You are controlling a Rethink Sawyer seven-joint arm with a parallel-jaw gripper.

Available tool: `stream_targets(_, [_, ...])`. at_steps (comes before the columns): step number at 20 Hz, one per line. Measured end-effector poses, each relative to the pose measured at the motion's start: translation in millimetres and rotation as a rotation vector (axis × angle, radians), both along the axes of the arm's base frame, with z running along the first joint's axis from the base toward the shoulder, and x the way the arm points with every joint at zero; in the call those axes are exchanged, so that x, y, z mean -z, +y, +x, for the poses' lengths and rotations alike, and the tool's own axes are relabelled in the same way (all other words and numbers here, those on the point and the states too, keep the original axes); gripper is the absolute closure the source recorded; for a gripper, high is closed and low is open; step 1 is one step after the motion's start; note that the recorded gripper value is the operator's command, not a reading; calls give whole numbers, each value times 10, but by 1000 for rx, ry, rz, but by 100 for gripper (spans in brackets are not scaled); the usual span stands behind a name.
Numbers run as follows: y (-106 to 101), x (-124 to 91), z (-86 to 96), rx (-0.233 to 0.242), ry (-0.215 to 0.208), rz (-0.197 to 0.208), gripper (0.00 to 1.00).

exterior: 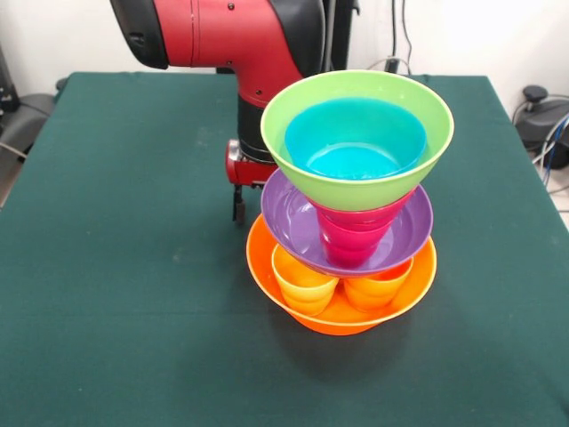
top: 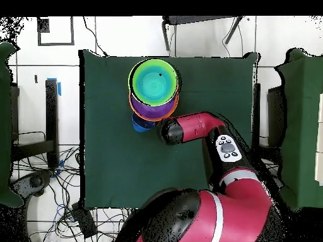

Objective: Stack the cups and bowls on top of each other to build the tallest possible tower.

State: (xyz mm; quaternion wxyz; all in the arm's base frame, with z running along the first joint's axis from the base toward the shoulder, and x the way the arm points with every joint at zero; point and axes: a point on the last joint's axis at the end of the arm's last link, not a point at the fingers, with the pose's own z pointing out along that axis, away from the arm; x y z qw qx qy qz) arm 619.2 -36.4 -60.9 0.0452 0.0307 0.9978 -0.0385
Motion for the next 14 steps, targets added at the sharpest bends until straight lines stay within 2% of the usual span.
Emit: stream_targets(14, [21, -2, 1, -2, 3, -12, 0])
